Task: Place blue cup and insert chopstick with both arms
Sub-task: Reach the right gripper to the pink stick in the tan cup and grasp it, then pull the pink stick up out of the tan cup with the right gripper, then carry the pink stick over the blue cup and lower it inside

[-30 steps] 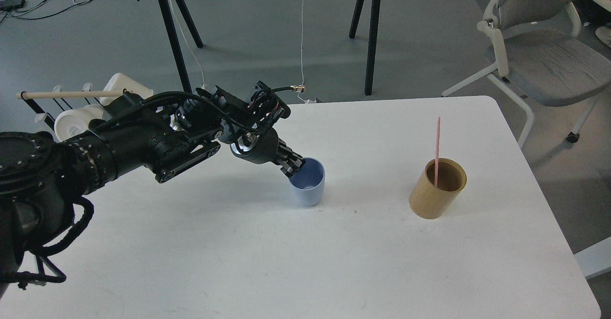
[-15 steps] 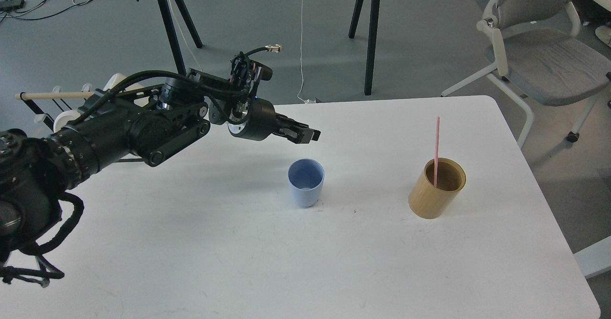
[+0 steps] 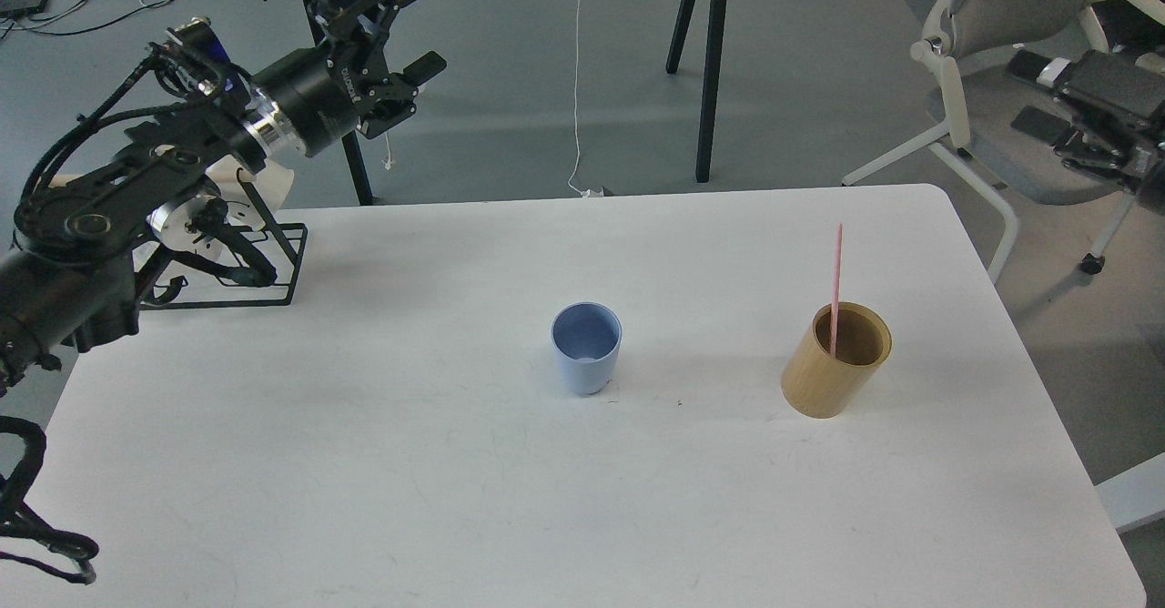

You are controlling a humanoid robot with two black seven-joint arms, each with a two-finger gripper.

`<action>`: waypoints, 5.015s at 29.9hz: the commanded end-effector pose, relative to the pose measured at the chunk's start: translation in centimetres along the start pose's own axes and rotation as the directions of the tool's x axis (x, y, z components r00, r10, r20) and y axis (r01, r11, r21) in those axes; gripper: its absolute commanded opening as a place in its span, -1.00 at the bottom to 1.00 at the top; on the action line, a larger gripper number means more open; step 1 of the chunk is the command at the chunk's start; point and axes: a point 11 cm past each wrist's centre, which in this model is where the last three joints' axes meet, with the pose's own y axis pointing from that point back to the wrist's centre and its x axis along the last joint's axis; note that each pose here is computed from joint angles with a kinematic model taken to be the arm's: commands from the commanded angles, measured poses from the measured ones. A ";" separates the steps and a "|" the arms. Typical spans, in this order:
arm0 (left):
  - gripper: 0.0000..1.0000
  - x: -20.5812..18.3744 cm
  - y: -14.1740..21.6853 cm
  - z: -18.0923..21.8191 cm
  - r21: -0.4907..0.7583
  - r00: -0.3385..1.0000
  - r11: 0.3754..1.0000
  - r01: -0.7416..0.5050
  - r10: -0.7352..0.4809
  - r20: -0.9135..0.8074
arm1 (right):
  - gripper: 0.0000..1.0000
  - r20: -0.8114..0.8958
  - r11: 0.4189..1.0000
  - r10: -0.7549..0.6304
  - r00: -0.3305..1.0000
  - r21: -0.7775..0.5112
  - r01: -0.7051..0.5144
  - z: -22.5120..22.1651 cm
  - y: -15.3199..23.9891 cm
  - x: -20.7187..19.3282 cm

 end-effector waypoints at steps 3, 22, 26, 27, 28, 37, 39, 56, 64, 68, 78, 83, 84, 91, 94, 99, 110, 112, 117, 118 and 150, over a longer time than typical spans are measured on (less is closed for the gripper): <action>0.98 1.1 1.1 -0.2 -0.062 0.990 0.994 -0.087 0.080 -0.117 | 0.95 -0.450 0.999 -0.055 0.891 -0.024 0.049 0.9 -0.6 -3.7; 0.98 -0.4 1.8 -3.5 -0.017 0.983 0.996 -0.082 0.078 -0.169 | 0.69 -0.342 0.991 -0.126 0.931 -0.002 0.133 5.1 -7.8 -17.1; 0.98 -0.4 2.0 -3.8 -0.011 0.982 0.996 -0.085 0.081 -0.173 | 0.55 -0.319 0.991 -0.120 0.940 0.024 0.134 4.4 -9.5 -18.5; 0.98 -0.5 2.0 -3.9 -0.010 0.981 0.996 -0.085 0.082 -0.174 | 0.46 -0.319 0.991 -0.120 0.940 0.024 0.135 4.4 -9.5 -18.5; 0.98 -0.5 2.0 -3.9 -0.009 0.981 0.996 -0.085 0.082 -0.174 | 0.37 -0.319 0.990 -0.123 0.940 0.022 0.137 4.4 -9.4 -18.6; 0.98 -0.6 2.3 -4.3 -0.002 0.980 0.996 -0.087 0.085 -0.179 | -0.24 -0.328 0.988 -0.145 0.934 -0.006 0.151 5.3 -8.3 -18.5; 0.98 -0.8 2.1 -4.4 -0.003 0.980 0.997 -0.083 0.081 -0.184 | -0.34 -0.331 0.988 -0.148 0.932 -0.009 0.154 5.4 -8.1 -18.5; 0.98 -0.9 2.1 -4.7 0.000 0.978 0.996 -0.084 0.083 -0.189 | -0.99 -0.359 0.990 -0.126 0.925 0.008 0.138 4.5 -6.7 -16.2; 0.98 -1.7 1.8 -5.2 0.002 0.976 0.997 -0.075 0.074 -0.206 | -0.99 -0.457 0.996 0.003 0.889 0.081 0.038 0.4 -3.5 -8.0; 0.98 -1.6 2.2 -5.9 0.016 0.974 0.996 -0.083 0.085 -0.208 | -1.00 -0.492 0.978 0.144 0.859 0.205 -0.046 -4.5 -4.0 -3.3; 0.98 -0.3 5.7 -9.9 0.119 0.961 0.980 -0.157 0.180 -0.211 | -1.00 -0.355 0.886 0.268 0.896 0.455 -0.085 -11.3 -13.7 -7.3; 0.98 -0.2 6.6 -10.7 0.137 0.955 0.975 -0.173 0.201 -0.219 | -1.00 -0.386 0.882 0.260 0.885 0.469 -0.054 -11.7 -19.6 -13.1; 0.98 -0.2 6.7 -10.9 0.140 0.954 0.975 -0.174 0.202 -0.220 | -1.00 -0.396 0.883 0.248 0.884 0.468 -0.038 -11.8 -20.2 -14.1; 0.98 0.2 7.1 -11.1 0.150 0.952 0.971 -0.187 0.217 -0.216 | -1.00 -0.433 0.877 0.165 0.886 0.476 0.069 -12.5 -21.5 -18.7; 0.98 0.3 7.4 -11.4 0.157 0.949 0.968 -0.197 0.228 -0.216 | -1.00 -0.444 0.880 0.135 0.886 0.464 0.099 -11.9 -21.2 -19.8; 0.99 -0.2 6.9 -11.6 0.154 0.949 0.970 -0.187 0.219 -0.225 | -1.00 -0.456 0.884 0.123 0.881 0.454 0.111 -11.3 -21.4 -21.6; 0.98 0.0 7.2 -11.8 0.162 0.948 0.967 -0.195 0.228 -0.222 | -1.00 -0.453 0.897 0.107 0.885 0.429 0.112 -10.7 -22.3 -23.3; 0.98 0.1 7.3 -11.9 0.164 0.947 0.966 -0.199 0.233 -0.221 | -0.96 -0.466 0.900 0.090 0.880 0.416 0.128 -10.2 -22.2 -23.8; 0.98 0.0 7.3 -11.9 0.164 0.947 0.966 -0.198 0.232 -0.222 | -0.67 -0.502 0.906 0.038 0.864 0.382 0.182 -8.9 -21.9 -25.4; 0.99 0.0 7.3 -11.9 0.164 0.947 0.966 -0.198 0.232 -0.222 | -0.62 -0.507 0.905 0.030 0.861 0.379 0.192 -8.8 -21.8 -25.6; 0.99 -0.5 6.4 -11.6 0.144 0.945 0.971 -0.191 0.222 -0.240 | 0.89 0.615 0.940 0.215 0.759 0.079 -0.331 -3.5 -12.9 -7.1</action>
